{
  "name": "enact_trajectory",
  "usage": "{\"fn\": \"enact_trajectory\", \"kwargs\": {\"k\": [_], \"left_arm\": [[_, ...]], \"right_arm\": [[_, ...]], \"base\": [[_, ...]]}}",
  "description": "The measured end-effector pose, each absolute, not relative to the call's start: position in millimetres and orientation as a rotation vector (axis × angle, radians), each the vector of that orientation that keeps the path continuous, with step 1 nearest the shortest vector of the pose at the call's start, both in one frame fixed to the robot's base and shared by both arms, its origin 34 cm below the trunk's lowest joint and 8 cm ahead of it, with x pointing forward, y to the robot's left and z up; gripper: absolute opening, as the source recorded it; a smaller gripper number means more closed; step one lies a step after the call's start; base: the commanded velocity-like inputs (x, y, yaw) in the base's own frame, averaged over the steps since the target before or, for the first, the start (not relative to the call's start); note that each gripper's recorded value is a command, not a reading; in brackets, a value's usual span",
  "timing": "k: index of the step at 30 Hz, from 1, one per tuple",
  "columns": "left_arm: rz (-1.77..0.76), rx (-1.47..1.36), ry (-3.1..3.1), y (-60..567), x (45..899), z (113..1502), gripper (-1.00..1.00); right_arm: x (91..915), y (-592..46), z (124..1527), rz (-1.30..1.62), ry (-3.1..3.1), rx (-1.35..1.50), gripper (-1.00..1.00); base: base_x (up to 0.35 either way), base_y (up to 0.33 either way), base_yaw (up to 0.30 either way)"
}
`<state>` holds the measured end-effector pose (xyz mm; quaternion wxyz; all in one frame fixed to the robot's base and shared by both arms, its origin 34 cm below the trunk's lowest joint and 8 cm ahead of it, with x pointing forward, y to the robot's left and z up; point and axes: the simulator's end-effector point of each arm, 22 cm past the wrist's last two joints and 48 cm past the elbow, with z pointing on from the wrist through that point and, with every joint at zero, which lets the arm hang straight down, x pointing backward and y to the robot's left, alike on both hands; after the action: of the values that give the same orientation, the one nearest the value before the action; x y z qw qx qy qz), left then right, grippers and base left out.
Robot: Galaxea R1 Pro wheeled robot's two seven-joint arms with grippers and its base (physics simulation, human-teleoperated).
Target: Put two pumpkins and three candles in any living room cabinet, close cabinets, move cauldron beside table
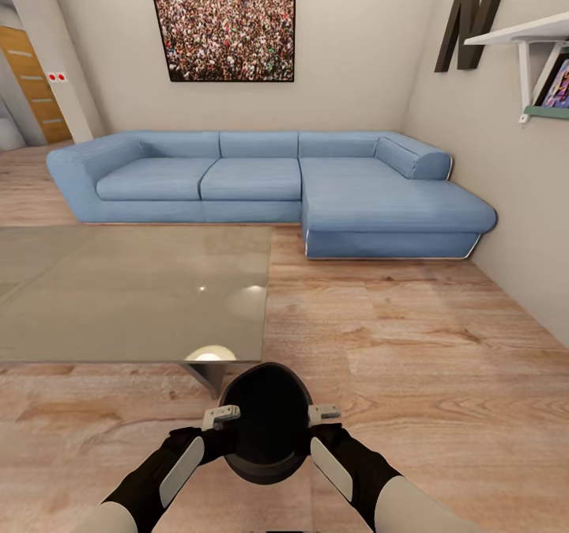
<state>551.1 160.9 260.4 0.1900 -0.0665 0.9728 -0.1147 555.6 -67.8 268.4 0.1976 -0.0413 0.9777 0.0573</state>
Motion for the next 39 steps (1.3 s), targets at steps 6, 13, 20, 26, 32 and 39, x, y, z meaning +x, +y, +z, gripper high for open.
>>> {"fn": "enact_trajectory", "kwargs": {"k": [6,13,20,26,32,39], "left_arm": [[-0.322,-0.187,2.734,160.9,551.2,260.5,-1.00],[-0.323,-0.188,2.733,160.9,551.3,260.6,-1.00],[-0.322,-0.187,2.734,160.9,551.3,260.5,-1.00],[-0.322,-0.187,2.732,161.1,551.8,260.9,-1.00],[-0.322,-0.191,2.751,161.1,547.0,251.1,-1.00],[-0.323,-0.193,2.755,161.2,546.1,249.1,-1.00]], "right_arm": [[555.8,-67.8,268.7,0.160,2.736,-0.116,-1.00],[555.8,-67.8,268.7,0.160,2.736,-0.116,-1.00],[555.8,-67.8,268.5,0.160,2.736,-0.116,-1.00],[556.4,-67.7,269.0,0.160,2.734,-0.117,-1.00],[551.7,-67.6,259.0,0.162,2.754,-0.116,-1.00],[550.8,-67.6,257.2,0.162,2.757,-0.115,-1.00]], "base": [[0.080,0.037,0.000],[0.059,0.025,0.000],[0.013,0.005,0.000],[0.000,0.000,0.000],[0.000,0.000,0.000],[0.000,0.000,0.000]]}}
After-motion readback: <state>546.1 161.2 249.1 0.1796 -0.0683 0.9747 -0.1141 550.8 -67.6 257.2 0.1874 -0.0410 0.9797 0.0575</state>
